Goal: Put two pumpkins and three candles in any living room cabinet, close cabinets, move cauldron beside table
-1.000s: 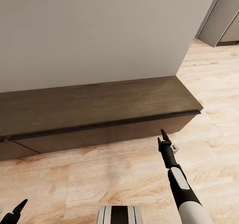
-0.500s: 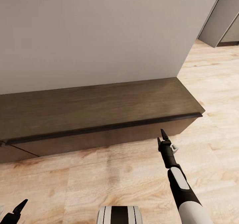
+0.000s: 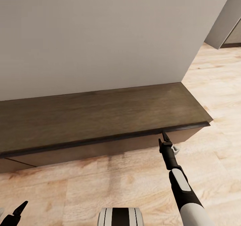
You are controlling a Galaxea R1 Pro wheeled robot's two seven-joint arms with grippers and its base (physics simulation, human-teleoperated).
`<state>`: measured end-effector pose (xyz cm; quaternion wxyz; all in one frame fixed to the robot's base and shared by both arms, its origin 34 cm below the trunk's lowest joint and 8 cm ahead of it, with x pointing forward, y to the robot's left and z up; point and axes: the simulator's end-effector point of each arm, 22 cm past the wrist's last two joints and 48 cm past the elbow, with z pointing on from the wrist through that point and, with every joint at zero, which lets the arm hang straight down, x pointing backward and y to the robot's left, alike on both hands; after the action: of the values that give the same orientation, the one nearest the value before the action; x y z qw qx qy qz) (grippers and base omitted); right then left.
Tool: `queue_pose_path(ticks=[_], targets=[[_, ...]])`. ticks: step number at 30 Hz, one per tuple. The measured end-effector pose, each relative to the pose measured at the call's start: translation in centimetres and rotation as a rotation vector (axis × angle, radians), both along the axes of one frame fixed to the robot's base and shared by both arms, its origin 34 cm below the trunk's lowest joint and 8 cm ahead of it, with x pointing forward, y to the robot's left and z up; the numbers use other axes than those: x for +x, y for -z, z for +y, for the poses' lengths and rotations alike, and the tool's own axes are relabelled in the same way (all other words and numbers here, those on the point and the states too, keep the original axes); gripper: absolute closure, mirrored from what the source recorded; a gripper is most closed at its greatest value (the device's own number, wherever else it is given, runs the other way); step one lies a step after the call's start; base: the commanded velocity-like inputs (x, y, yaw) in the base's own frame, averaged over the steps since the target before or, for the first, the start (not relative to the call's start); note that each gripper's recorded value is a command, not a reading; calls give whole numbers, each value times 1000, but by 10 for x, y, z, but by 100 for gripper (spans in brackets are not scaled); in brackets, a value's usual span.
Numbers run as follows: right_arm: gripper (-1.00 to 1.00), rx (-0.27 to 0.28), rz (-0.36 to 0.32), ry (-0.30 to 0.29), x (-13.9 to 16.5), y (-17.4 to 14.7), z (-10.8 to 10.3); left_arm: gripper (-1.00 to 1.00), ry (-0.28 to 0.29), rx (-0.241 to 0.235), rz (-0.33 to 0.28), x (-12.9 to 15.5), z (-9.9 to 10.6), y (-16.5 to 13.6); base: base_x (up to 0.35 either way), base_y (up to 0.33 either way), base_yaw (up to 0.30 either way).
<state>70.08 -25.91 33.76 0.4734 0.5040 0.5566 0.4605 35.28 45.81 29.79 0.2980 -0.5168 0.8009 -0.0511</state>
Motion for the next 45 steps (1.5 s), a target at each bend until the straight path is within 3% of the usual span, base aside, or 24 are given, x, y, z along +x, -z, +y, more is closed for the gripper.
queue_pose_path(ticks=[10,11,22,27,32,45], targets=[[-100,-3,1,-1,0,0,0,-100,0,0,0,0,0,0,7,1,0],[100,-3,1,-1,0,0,0,-100,0,0,0,0,0,0,0,0,0],[100,0,-8,-2,1,-2,1,-100,0,-1,-1,0,0,0,0,0,0],[100,3,-57,-60,5,-15,23,-100,0,-1,-1,0,0,0,0,0,0],[100,10,-105,-64,7,-27,24,-100,1,-2,-3,0,-1,0,0,0,0],[100,10,-105,-66,7,-27,24,-100,2,-1,-4,1,0,-1,0,0,0]])
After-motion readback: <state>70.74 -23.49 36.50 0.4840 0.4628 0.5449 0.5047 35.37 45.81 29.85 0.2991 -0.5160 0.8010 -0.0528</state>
